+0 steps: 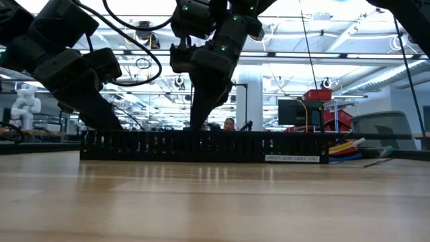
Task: Ziptie cables
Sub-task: Close the cable duct
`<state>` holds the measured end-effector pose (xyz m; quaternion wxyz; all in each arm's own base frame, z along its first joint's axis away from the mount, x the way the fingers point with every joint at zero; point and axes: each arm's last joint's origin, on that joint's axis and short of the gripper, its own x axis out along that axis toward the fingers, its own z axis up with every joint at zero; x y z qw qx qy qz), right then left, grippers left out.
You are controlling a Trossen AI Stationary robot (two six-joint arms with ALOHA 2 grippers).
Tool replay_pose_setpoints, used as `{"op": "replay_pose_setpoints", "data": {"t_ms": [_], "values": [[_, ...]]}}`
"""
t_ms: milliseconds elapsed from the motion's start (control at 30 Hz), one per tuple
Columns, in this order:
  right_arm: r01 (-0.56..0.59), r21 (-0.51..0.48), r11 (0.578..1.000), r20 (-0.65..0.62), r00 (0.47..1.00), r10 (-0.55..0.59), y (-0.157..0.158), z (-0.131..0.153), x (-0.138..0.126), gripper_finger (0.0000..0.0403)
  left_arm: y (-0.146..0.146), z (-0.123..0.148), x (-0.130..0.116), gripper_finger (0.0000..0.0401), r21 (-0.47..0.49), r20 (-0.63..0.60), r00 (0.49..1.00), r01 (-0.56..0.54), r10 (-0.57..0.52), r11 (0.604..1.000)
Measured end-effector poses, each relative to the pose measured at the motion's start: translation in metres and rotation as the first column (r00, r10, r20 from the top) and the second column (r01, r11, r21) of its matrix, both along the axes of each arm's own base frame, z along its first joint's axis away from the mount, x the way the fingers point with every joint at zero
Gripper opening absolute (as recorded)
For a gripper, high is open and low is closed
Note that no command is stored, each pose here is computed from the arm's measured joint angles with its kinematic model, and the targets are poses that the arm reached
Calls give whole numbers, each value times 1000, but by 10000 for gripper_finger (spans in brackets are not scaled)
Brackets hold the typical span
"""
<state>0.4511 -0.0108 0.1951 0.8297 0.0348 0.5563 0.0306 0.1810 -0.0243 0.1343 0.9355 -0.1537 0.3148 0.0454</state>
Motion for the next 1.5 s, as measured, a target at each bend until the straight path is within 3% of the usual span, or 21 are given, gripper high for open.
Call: {"op": "replay_pose_setpoints", "data": {"t_ms": [233,867,1067,1500], "values": [[33,-55,998,17,999,-32,-6,1,1,304,0,0,0,380,-2,-6,1000,4,-4,1000],[38,-36,999,-26,999,-39,-2,-10,2,304,-1,-1,-1,380,-10,-11,1000,17,-17,1000],[36,-62,997,-85,996,-41,-2,-12,-3,304,0,-1,-1,380,-10,-15,1000,17,-17,1000],[91,-85,992,-77,992,-98,-10,-12,-3,303,0,-1,-1,380,-10,-15,1000,17,-17,1000]]}}
